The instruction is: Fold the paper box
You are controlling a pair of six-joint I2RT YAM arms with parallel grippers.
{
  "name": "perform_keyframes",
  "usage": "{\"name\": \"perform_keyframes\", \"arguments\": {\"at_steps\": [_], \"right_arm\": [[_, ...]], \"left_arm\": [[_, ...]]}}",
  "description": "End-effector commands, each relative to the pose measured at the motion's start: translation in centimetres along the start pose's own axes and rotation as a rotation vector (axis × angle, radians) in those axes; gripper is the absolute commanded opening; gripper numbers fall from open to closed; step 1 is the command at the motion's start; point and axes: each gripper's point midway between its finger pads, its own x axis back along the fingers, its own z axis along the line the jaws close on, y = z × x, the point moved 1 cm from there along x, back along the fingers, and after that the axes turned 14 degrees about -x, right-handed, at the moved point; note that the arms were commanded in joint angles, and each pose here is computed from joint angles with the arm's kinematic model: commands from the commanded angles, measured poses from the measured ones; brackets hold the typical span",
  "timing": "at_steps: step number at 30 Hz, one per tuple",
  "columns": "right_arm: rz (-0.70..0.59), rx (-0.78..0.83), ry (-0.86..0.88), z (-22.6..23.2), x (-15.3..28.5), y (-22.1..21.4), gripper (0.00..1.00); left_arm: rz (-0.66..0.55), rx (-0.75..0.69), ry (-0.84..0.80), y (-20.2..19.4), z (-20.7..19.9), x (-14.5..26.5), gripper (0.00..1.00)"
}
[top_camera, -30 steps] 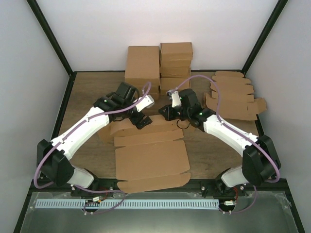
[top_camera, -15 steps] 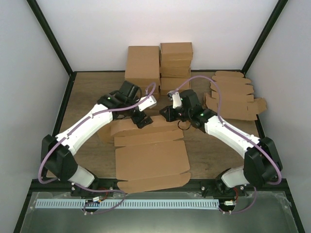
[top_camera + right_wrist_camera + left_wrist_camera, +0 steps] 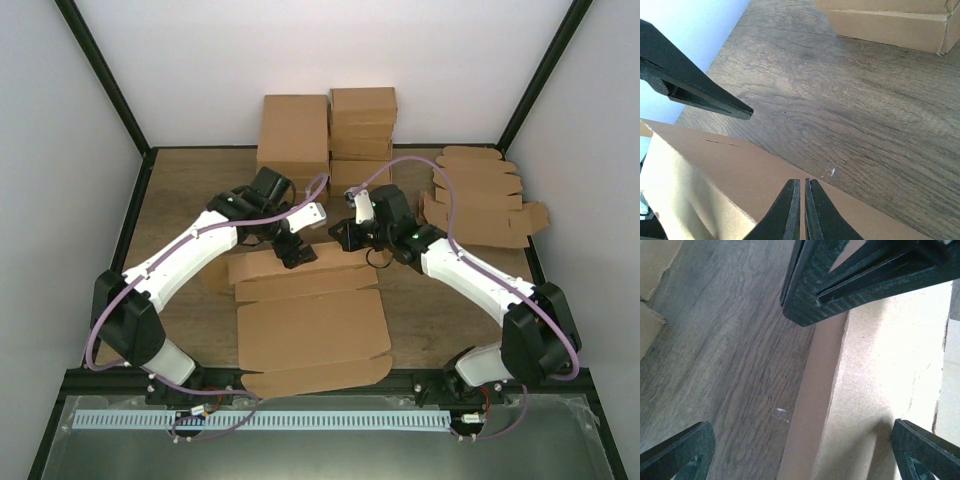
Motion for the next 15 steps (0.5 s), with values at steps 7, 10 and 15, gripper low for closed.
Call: {"name": "perform_keyframes", "arguments": {"at_steps": [7, 10, 15], "right_arm": [[0.007, 0.011, 0.005, 0.2, 0.3, -0.1, 0.06], [0.008, 0.01, 0.005, 0.1, 0.2, -0.1, 0.06], [0.008, 0.008, 0.002, 0.1, 0.1, -0.1, 0.06]], "left_arm": [[-0.085, -0.052, -0.069, 2.0, -1.6, 1.2, 1.0], [-0.081, -0.056, -0.071, 2.1, -1.9, 1.1, 1.0], [-0.1, -0.067, -0.082, 2.7, -2.4, 1.3, 1.0]]}}
